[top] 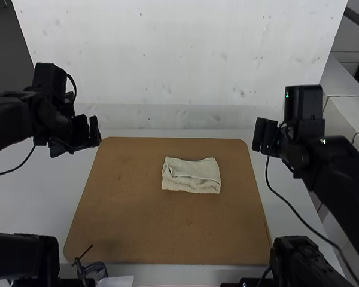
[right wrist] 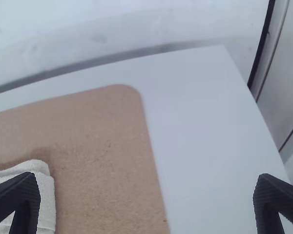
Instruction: Fold the towel.
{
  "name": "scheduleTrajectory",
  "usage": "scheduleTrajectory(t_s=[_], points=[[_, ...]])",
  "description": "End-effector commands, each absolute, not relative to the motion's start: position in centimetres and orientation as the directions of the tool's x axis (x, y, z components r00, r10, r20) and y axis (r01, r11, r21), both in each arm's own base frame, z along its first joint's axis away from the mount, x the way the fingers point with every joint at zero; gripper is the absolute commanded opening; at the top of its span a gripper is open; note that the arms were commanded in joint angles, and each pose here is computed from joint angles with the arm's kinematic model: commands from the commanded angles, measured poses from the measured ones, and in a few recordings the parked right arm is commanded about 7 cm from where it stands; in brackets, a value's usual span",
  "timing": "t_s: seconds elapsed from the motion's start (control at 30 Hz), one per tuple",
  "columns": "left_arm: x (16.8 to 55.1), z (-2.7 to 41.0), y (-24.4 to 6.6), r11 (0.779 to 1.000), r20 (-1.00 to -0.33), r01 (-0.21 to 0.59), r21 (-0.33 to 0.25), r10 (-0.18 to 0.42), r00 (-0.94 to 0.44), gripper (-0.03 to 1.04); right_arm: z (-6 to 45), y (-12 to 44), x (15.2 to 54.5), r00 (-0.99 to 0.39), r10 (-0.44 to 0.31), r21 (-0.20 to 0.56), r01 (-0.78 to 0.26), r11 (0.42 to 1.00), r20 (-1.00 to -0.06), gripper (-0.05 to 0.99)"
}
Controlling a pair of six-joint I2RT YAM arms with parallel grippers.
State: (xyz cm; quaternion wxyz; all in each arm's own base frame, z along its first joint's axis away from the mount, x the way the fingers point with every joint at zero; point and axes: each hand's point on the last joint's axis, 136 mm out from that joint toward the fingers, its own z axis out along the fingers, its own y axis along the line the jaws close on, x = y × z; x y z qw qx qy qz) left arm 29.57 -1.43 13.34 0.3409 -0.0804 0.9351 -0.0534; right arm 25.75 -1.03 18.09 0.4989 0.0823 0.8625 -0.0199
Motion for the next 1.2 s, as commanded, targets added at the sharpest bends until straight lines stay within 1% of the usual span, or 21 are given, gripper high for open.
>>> scheduleTrajectory(t_s=[0.0,0.13,0.27,0.33,0.47,0.53,0.57,0.67,0.83,0.9,0.97,1.0,1.03,1.17], points=[[29.1,16.1,-1.2,0.983,-0.714,-0.109,-0.146,-0.181,-0.677,1.01,19.1,-2.3,24.2,-0.391,0.072,0.002,0.175,0.985,-0.917,0.95],[28.3,17.9,-1.1,0.982,-0.764,-0.100,-0.159,-0.186,-0.618,1.00,19.6,-2.4,22.9,-0.312,0.043,-0.010,0.167,0.986,-0.949,0.95],[27.1,19.8,-0.6,0.980,-0.818,-0.105,-0.168,-0.198,-0.540,1.00,19.2,-2.4,22.3,-0.277,0.020,-0.024,0.154,0.988,-0.961,0.95],[26.6,20.9,-0.6,0.979,-0.842,-0.100,-0.175,-0.202,-0.501,1.00,19.3,-2.3,22.2,-0.261,0.020,-0.021,0.151,0.988,-0.965,0.95],[25.1,22.2,-0.1,0.978,-0.869,-0.116,-0.175,-0.209,-0.448,1.00,19.1,-2.4,21.8,-0.213,0.021,-0.013,0.158,0.987,-0.977,0.95],[24.5,22.2,0.7,0.975,-0.876,-0.150,-0.162,-0.212,-0.433,1.00,19.2,-2.3,21.6,-0.179,0.021,-0.007,0.152,0.988,-0.984,0.95],[24.1,21.9,0.7,0.975,-0.871,-0.154,-0.158,-0.211,-0.443,1.00,19.3,-2.2,21.5,-0.164,0.022,-0.002,0.145,0.989,-0.986,0.95],[23.0,21.8,1.1,0.972,-0.876,-0.169,-0.161,-0.220,-0.428,1.00,19.3,-2.2,21.5,-0.170,0.021,-0.004,0.148,0.989,-0.985,0.95],[21.0,21.8,1.5,0.971,-0.918,-0.169,-0.169,-0.217,-0.333,1.00,18.9,-2.2,21.2,-0.197,0.020,-0.009,0.144,0.989,-0.980,0.95],[20.2,21.2,1.6,0.978,-0.934,-0.153,-0.142,-0.184,-0.307,1.00,18.8,-2.2,21.1,-0.207,0.018,-0.012,0.144,0.989,-0.978,0.95],[19.5,20.5,2.1,0.982,-0.946,-0.161,-0.095,-0.139,-0.294,1.00,18.8,-2.2,21.0,-0.216,0.017,-0.014,0.142,0.990,-0.976,0.95],[19.2,20.2,2.1,0.985,-0.950,-0.152,-0.077,-0.119,-0.288,1.00,18.8,-2.2,20.8,-0.222,0.017,-0.015,0.142,0.990,-0.975,0.95],[18.9,19.7,2.0,0.988,-0.946,-0.144,-0.064,-0.105,-0.306,1.00,18.8,-2.2,20.6,-0.230,0.018,-0.015,0.143,0.990,-0.973,0.95],[17.6,18.0,1.8,0.994,-0.915,-0.102,0.026,-0.017,-0.404,1.00,18.3,-2.3,19.7,-0.291,0.021,-0.022,0.143,0.989,-0.956,0.95]])
